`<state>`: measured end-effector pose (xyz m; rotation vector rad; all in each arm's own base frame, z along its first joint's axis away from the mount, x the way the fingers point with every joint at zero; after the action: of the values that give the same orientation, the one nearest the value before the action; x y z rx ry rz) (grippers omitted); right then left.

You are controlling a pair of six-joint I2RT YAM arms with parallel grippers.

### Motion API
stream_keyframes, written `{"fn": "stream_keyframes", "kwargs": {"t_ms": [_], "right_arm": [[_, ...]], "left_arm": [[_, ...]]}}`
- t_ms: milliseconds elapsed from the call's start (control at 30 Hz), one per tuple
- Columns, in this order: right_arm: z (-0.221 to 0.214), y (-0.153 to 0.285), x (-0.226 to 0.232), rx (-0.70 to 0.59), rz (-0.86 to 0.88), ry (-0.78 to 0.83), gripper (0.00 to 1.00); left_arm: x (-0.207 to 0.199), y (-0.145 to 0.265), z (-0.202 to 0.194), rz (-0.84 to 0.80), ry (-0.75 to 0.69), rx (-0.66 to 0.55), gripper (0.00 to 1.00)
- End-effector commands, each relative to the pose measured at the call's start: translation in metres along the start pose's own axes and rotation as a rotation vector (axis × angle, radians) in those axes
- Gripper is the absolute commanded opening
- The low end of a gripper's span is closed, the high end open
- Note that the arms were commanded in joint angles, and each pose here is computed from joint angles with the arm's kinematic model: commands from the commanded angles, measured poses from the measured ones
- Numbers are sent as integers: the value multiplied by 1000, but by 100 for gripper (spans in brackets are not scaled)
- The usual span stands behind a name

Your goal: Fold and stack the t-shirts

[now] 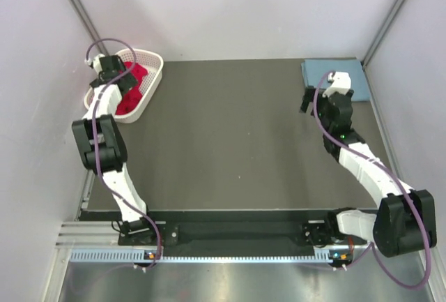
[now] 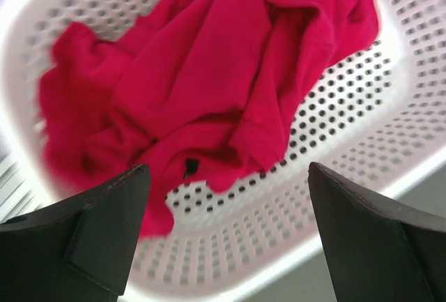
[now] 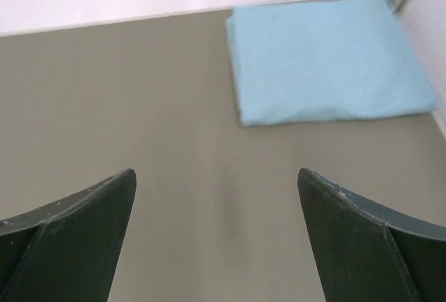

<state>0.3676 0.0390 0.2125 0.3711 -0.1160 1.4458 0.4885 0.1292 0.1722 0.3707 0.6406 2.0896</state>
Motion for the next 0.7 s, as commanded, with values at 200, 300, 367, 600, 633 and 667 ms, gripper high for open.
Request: {"fn": "stream_keyframes", "kwargs": {"t_ms": [200,300,367,600,633,667], "right_arm": [[-22,20,18,330,64,31,100],[-25,21,16,328,62,33,100],[-29,21,14,339,56,40,100],[-30,22,23,398,81,9,88],[-28,24,26,401,91,-2,87],[-28,26,28,411,104,-8,87]], "left_arm": [[-17,-57,-21,-168,-104,252,89],[-20,-80,-38,-148,-104,303,79],[-21,-87,-39,-144,-91,307,70],[-35,-77,-6,-206,-32,247,0],[-36,-70,9,-223,-15,200,0],[-38,-62,14,-245,2,186,0]]}}
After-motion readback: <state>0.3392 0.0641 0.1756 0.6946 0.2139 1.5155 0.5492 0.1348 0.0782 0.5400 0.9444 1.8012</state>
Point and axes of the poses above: each gripper's point midway between its finger pads, its own y axis back along the fingers, its own x axis along the line the jaws close on, z = x × y, the point moved 3 cm from there along y, back along the fingers, and after that the axes turned 14 degrees about -y, right-handed, at the moved point
